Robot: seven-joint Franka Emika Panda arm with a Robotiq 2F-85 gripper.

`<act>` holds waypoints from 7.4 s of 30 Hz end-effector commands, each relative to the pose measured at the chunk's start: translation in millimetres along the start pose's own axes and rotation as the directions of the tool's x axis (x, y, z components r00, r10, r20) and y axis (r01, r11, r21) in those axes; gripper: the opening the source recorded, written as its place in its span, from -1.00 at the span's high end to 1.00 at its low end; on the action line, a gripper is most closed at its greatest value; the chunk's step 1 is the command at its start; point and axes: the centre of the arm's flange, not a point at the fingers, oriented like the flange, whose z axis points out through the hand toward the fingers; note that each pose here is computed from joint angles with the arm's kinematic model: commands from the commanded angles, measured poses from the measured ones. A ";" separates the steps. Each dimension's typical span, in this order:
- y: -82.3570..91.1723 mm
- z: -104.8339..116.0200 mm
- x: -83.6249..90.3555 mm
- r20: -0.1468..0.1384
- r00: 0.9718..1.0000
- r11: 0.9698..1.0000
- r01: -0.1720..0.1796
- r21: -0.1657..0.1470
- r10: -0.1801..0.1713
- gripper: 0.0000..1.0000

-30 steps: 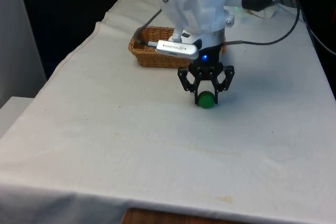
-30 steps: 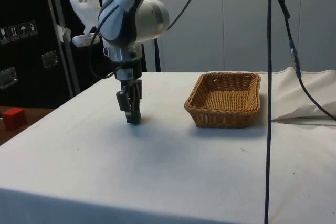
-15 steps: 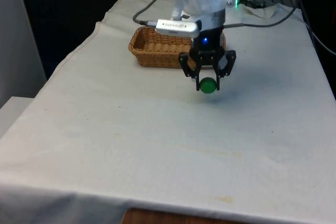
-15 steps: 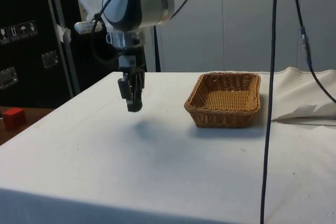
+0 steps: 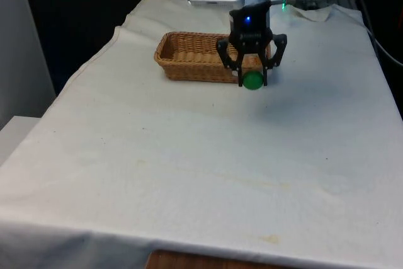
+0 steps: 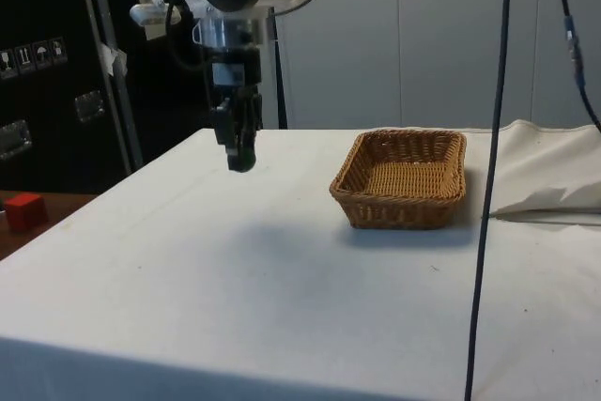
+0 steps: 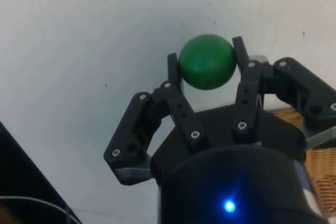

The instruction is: Pick up the ball and place it into the basket.

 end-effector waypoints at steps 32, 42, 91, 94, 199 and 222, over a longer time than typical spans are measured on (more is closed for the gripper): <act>23.6 -65.0 -47.5 0.022 0.999 0.999 -0.040 0.018 0.040 0.95; 37.4 -81.7 -78.7 0.019 0.999 0.999 -0.031 0.014 0.031 0.95; 105.0 -50.0 -192.1 -0.007 0.999 0.999 -0.031 -0.014 0.031 0.95; 107.9 -44.9 -197.5 -0.010 0.999 0.999 -0.033 -0.018 0.033 0.95; 98.9 -3.1 -202.8 -0.018 0.996 0.996 -0.083 -0.040 0.082 -1.00; 89.4 -63.3 -176.1 -0.051 0.998 1.000 0.024 0.003 -0.024 -1.00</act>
